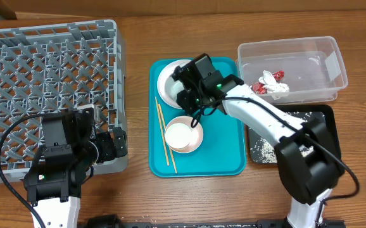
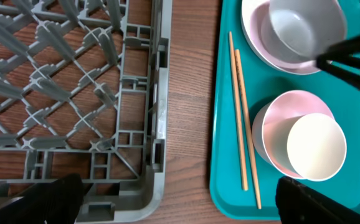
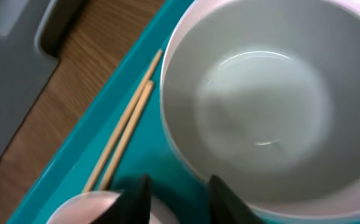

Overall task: Sort waste into correct bins and load items into the dishwasher
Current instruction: 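Carry the empty steel bowl left and set it on the white plate, then grasp the white paper cup in the pink bowl with the right gripper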

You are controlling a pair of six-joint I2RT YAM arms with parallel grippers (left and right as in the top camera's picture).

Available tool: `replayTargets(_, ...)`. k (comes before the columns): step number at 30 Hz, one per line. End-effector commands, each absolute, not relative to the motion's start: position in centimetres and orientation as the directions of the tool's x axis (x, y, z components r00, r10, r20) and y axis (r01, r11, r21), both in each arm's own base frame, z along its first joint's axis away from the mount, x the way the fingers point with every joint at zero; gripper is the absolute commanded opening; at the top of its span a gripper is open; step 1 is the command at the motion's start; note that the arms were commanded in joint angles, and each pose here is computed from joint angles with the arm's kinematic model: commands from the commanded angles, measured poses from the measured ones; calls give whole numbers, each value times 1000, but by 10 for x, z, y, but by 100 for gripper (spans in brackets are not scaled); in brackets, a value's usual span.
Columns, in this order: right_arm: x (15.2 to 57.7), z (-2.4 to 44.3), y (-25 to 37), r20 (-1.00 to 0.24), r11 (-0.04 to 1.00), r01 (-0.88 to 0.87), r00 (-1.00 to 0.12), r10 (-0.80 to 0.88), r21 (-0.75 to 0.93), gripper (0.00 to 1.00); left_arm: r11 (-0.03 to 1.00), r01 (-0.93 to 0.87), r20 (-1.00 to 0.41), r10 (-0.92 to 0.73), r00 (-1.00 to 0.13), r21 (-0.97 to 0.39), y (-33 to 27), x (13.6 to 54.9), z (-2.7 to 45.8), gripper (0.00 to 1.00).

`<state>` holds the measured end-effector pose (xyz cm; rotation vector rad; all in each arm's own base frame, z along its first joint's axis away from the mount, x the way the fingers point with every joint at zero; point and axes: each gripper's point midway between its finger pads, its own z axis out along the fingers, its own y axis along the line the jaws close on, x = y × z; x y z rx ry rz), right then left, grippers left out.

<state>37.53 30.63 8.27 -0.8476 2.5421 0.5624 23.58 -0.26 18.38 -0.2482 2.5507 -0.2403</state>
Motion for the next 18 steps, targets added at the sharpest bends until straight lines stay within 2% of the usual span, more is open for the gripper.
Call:
replayTargets(1, 380, 181, 294, -605, 736, -637, -686, -405, 229, 40, 969, -107, -538, -214, -815, -224, -3, 239, 192, 100)
replayTargets(3, 363, 197, 284, -587, 734, -635, -698, -410, 242, 50, 969, -106, -538, -213, -815, -224, -3, 240, 192, 100)
replayTargets(4, 355, 201, 281, -575, 731, -635, -705, -415, 251, 52, 969, -106, -539, -213, -815, -224, -3, 240, 192, 100)
replayTargets(8, 318, 201, 282, -487, 685, -641, -746, -453, 345, 51, 969, -105, -543, -213, -812, -224, -3, 241, 193, 100)
replayTargets(10, 304, 191, 285, -440, 669, -638, -761, -476, 380, 44, 969, -104, -545, -213, -811, -224, -3, 241, 193, 100)
replayTargets(14, 288, 149, 285, -319, 745, -534, -843, -433, 399, 44, 969, -102, -545, -213, -811, -226, -3, 241, 193, 100)
replayTargets(18, 288, 119, 275, -263, 820, -433, -898, -354, 375, 43, 969, -103, -543, -213, -812, -226, -3, 241, 193, 100)
